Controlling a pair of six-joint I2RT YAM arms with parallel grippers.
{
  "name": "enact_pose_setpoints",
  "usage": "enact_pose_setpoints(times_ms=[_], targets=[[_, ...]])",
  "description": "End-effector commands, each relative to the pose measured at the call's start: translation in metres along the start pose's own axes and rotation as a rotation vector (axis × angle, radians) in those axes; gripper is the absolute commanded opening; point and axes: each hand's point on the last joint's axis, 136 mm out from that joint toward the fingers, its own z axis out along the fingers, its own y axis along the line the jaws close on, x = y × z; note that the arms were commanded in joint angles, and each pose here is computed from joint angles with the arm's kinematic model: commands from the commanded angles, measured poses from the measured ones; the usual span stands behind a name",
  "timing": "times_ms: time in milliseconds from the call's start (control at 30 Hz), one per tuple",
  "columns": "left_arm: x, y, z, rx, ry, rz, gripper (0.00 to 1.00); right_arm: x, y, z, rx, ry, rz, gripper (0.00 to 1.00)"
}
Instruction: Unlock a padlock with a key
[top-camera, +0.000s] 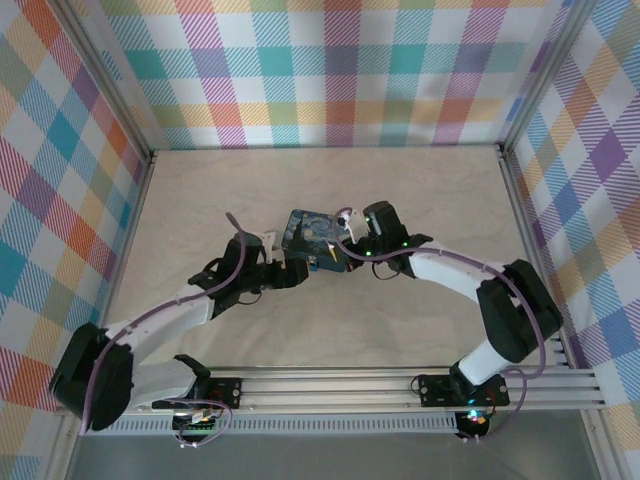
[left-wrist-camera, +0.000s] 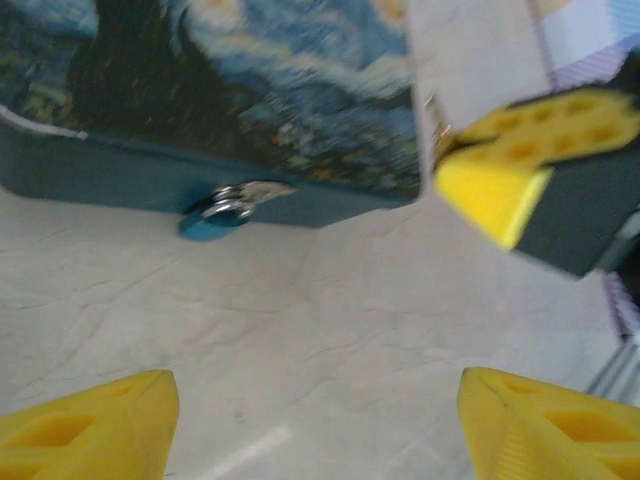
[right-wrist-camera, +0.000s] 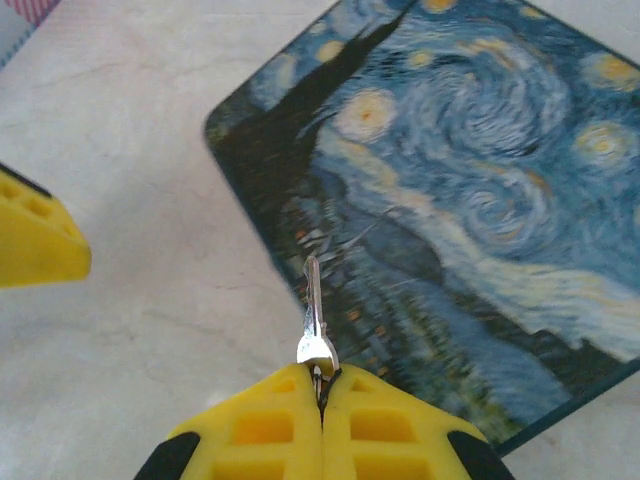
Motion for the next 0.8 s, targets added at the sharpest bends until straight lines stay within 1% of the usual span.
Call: enact_pose_setpoints(times_ms=[0,100,200,433,767], targets=[[0.007,0.004,0.015,-0.018,0.029,0.130,0.73,-0.010,-0.006,0.004,-0.013,-0.005,-0.004,0.00],[0.009,0.007,0.031,-0.034,0.043,0.182,0.73,-0.006,-0.017,0.012,0.010,0.015,0.020,0.00],[0.007,0.011,0.044,-0.039,0.030,0.203,0.73,0.004,-0.024,0.017,0.022,0.041,0.049,0.00],[-0.001,0.015,0.069,-0.055,-0.004,0.245,0.70,0.026,-0.029,0.024,0.028,0.094,0.084,0.00],[-0.017,0.021,0.095,-0.110,-0.092,0.281,0.64,0.027,-0.024,0.021,0.010,0.083,0.087,0.00]])
